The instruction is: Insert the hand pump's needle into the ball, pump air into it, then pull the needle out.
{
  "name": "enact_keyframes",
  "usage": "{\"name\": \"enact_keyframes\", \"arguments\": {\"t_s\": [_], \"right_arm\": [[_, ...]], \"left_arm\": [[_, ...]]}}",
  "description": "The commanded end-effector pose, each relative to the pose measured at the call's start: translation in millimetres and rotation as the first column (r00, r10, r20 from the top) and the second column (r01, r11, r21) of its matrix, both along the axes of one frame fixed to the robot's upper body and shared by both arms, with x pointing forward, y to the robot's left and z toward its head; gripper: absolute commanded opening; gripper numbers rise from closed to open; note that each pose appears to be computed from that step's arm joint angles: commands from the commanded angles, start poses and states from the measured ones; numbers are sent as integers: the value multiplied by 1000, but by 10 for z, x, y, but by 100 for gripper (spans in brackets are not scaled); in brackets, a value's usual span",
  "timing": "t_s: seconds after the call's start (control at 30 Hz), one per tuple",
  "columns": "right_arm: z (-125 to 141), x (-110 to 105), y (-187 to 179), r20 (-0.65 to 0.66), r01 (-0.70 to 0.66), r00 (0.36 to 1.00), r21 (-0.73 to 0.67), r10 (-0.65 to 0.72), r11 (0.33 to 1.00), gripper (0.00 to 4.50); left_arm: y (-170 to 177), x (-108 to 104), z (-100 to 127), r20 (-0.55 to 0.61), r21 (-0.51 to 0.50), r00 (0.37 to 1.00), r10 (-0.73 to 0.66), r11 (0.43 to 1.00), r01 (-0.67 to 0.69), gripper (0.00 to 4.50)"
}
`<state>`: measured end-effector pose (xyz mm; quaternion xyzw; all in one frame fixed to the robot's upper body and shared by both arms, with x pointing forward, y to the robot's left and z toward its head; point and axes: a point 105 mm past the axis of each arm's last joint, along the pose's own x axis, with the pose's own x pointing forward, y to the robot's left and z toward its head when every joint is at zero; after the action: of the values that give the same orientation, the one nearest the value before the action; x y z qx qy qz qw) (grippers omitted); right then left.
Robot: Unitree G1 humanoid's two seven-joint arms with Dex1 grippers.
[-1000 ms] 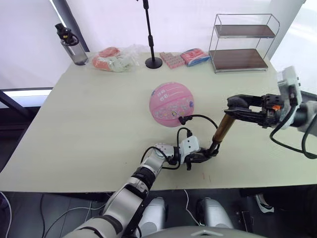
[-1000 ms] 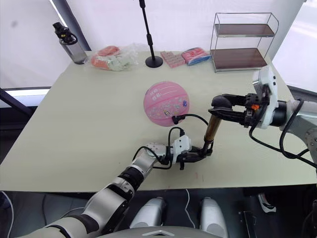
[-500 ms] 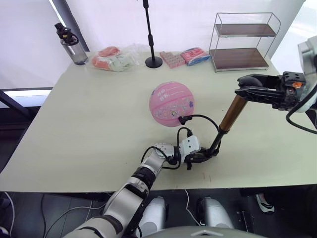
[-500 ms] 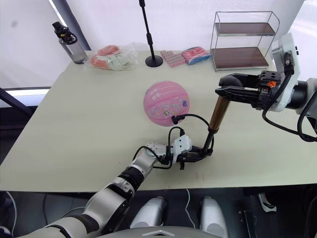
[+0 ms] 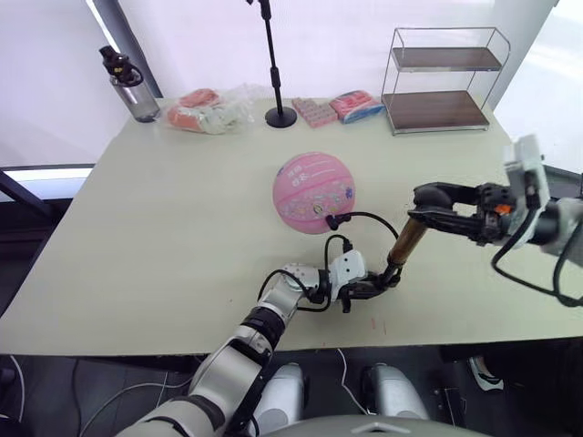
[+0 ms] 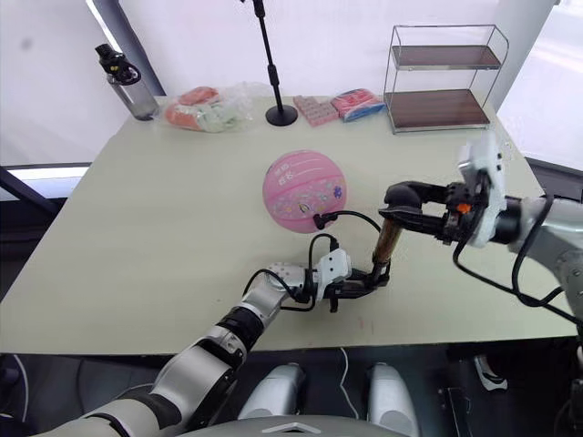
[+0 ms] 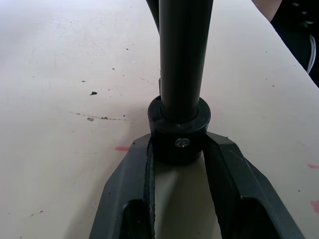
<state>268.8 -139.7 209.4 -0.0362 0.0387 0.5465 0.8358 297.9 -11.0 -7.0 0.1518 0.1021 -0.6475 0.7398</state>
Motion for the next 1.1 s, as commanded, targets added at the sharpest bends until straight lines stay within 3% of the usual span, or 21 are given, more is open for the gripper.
{"name": "enact_keyframes", "arguments": {"t_s": [0.03,0.23,0.37,0.6,0.97,1.1], "right_arm": [[-385,25,71,-85,26,996,-21,-27,999,188],[-944,-13,87,-99,54,993,-167,-71,984,188],[-991,-8,77,-80,73,993,-171,-87,983,188],[-439,54,48,9,60,998,-62,-60,996,188],[709,-30,-146,120,-4,993,61,-3,998,188],[914,-74,-190,139,-9,990,69,-1,998,188]], "left_arm": [[315,-282,-612,-194,192,979,60,981,-22,109],[313,-277,-612,-193,192,979,64,981,-26,109],[317,-276,-612,-193,193,979,64,981,-26,109],[323,-273,-611,-193,194,979,63,981,-24,109],[320,-286,-614,-196,191,979,58,981,-20,109],[319,-288,-615,-197,191,979,58,981,-20,109]]}}
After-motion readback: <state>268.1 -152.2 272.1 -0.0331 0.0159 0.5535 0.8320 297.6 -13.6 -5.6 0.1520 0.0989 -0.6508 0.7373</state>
